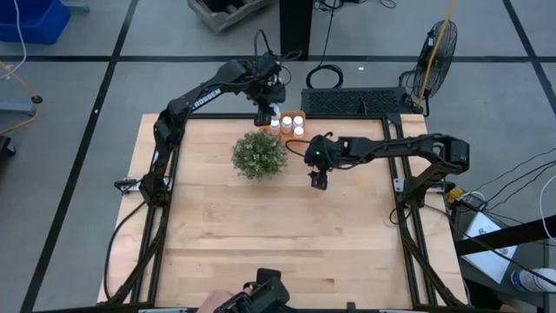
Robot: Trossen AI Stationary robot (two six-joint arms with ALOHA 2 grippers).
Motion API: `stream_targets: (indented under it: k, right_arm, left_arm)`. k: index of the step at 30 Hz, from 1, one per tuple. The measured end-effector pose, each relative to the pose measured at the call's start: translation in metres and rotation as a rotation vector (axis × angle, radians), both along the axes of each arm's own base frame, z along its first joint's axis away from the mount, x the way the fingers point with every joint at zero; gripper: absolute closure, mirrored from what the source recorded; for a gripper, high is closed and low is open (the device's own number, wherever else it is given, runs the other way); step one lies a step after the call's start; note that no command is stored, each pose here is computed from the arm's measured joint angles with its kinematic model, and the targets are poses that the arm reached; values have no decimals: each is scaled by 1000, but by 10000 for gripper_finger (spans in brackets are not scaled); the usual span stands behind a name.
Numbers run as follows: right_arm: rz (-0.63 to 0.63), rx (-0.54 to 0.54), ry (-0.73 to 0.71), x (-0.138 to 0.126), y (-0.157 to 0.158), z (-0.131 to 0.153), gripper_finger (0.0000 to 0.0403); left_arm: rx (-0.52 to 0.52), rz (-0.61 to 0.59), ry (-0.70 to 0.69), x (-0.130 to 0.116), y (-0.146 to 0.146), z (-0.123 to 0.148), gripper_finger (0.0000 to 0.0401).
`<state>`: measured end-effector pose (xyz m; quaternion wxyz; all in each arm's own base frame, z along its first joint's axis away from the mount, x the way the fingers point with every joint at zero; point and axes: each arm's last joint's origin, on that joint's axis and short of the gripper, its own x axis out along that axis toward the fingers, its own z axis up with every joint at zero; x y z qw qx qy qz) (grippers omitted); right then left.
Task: Pick and place pill bottles into a basket
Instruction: Put the white pill bottle into the orange bin
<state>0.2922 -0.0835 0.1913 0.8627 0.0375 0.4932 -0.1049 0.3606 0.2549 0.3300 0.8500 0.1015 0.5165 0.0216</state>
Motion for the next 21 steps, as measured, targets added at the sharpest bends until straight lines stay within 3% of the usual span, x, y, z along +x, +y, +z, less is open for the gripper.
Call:
stream_targets:
  k: [9,21]
  right_arm:
    - [-58,20,43,-21,-9,-30,152]
    - [-34,-30,-74,-21,-10,-10,152]
  left_arm:
    - [-49,-37,-13,0,-3,-1,241]
    - [-70,-90,-9,9,-11,-7,241]
